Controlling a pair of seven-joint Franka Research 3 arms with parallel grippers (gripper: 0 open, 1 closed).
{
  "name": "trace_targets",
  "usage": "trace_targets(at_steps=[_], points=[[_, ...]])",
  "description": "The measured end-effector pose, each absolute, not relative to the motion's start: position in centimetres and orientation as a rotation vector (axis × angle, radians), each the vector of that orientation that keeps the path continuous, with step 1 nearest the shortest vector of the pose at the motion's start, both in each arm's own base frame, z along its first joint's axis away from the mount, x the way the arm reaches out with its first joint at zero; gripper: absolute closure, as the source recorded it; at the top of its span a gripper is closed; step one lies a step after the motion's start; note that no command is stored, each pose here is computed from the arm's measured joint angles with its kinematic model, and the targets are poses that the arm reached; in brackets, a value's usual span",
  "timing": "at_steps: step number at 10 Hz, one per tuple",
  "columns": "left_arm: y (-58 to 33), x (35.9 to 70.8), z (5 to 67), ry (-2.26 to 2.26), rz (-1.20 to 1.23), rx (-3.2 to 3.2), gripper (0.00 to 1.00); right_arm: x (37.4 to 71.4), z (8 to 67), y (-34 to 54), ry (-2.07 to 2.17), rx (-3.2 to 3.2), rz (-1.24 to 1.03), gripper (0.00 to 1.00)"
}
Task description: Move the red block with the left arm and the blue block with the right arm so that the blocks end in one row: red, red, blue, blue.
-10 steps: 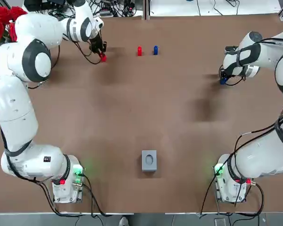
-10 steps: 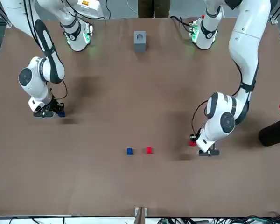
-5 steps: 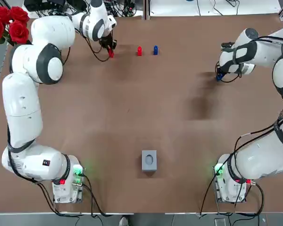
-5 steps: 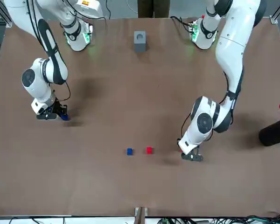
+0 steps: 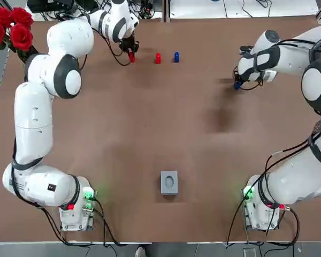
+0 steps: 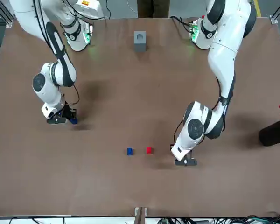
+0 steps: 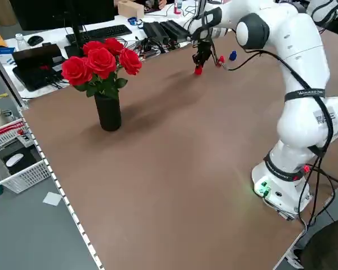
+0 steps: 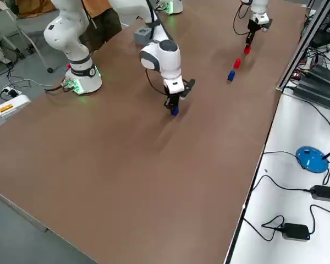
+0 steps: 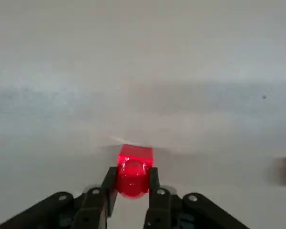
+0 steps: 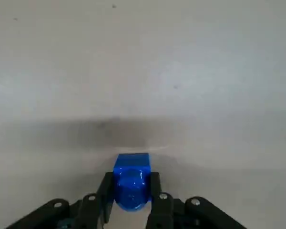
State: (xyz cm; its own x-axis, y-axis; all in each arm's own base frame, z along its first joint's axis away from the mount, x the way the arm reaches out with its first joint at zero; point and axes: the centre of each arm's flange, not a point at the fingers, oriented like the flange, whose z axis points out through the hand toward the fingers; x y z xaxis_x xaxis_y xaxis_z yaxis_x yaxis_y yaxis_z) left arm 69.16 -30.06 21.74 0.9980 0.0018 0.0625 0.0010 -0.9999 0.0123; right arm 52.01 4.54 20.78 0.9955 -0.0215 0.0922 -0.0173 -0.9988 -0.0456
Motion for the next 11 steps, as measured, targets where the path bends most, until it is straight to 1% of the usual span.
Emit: trace_targets(at_steps=[5, 11], points=[[-32.2, 69.6, 21.7, 0.103, 0.096, 3.111, 0.7, 55.0, 20.9, 10.0, 0.078, -3.066, -0.177, 0.66], [-33.3, 69.4, 21.7, 0.091, 0.1, 3.107, 0.7, 58.8, 20.9, 15.8, 0.062, -3.045, -0.201, 0.66]])
